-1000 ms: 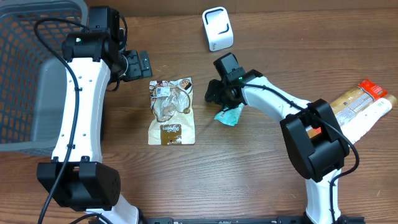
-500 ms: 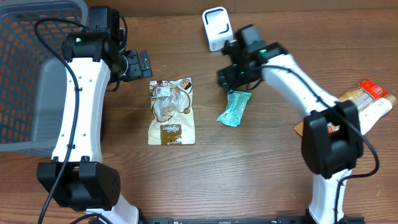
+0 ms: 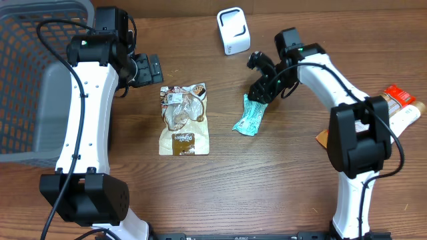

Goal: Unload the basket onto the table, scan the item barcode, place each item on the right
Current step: 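Lower the right gripper onto the green bean bag and grasp it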

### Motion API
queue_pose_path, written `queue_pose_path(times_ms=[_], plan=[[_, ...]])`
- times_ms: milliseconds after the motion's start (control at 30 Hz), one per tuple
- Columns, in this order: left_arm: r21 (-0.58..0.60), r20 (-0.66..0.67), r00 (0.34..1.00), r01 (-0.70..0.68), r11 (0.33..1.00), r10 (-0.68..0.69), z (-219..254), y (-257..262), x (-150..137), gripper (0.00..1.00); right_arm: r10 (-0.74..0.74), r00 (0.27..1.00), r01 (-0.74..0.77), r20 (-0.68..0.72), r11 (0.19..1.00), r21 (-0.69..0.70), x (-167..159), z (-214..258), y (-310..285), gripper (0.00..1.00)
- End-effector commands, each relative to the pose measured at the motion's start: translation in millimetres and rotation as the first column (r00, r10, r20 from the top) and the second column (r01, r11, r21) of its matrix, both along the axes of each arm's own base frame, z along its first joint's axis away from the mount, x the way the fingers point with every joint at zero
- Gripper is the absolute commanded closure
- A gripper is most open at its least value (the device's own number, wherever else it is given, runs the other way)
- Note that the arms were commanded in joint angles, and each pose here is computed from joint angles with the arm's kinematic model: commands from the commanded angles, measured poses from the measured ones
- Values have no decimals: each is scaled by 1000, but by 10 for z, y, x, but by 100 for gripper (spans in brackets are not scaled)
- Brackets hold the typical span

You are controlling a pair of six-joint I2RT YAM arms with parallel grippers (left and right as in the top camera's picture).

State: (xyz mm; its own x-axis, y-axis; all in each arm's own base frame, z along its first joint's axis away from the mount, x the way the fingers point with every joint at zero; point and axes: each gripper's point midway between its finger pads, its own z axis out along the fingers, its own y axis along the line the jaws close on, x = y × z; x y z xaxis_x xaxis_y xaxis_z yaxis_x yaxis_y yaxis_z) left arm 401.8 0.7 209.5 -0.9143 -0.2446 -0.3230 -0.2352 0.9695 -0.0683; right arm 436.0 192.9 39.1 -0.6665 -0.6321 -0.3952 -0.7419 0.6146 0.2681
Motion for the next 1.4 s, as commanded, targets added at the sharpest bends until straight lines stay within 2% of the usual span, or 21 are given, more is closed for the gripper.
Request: queue_pose_path(times_ms=[0, 200, 300, 400, 500, 600, 633, 700, 833, 1033, 1167, 1233, 1367], plan=[[2, -9, 1000, 23, 1000, -23, -33, -18, -3, 0, 54, 998, -54, -14, 999, -4, -45, -164, 28, 38], [2, -9, 1000, 23, 1000, -23, -33, -18, -3, 0, 2, 998, -4, -58, 999, -32, -71, -240, -46, 45], [2, -9, 1000, 23, 1000, -23, -33, -18, -3, 0, -76, 993, 72, -90, 996, -53, -62, -257, -96, 46], [1, -9, 1000, 23, 1000, -23, -33, -18, -3, 0, -202, 969, 188, -140, 976, -107, -83, -294, -178, 51], [2, -9, 1000, 23, 1000, -23, -33, -18, -3, 0, -410, 882, 372, -231, 908, -192, -178, -332, -279, 58], [2, -9, 1000, 23, 1000, -23, -33, -18, -3, 0, -540, 784, 479, -308, 840, -253, -303, -338, -311, 58], [1, -9, 1000, 23, 1000, -23, -33, -18, -3, 0, -567, 756, 498, -327, 822, -275, -351, -338, -323, 56], [2, -9, 1000, 23, 1000, -23, -33, -18, -3, 1, -597, 721, 517, -353, 802, -299, -415, -333, -331, 46], [2, -9, 1000, 23, 1000, -23, -33, -18, -3, 0, -606, 696, 526, -385, 795, -302, -431, -224, -341, 35], [2, -9, 1000, 23, 1000, -23, -33, -18, -3, 0, -593, 677, 568, -435, 798, -204, -212, 304, -366, 32], [2, -9, 1000, 23, 1000, -23, -33, -18, -3, 0, -439, 817, 430, -374, 896, -114, -150, 591, -407, 32], [2, -9, 1000, 23, 1000, -23, -33, -18, -3, 0, -342, 869, 329, -357, 939, -101, -227, 595, -422, 28], [2, -9, 1000, 23, 1000, -23, -33, -18, -3, 0, -227, 898, 203, -377, 974, -103, -413, 429, -439, 23]])
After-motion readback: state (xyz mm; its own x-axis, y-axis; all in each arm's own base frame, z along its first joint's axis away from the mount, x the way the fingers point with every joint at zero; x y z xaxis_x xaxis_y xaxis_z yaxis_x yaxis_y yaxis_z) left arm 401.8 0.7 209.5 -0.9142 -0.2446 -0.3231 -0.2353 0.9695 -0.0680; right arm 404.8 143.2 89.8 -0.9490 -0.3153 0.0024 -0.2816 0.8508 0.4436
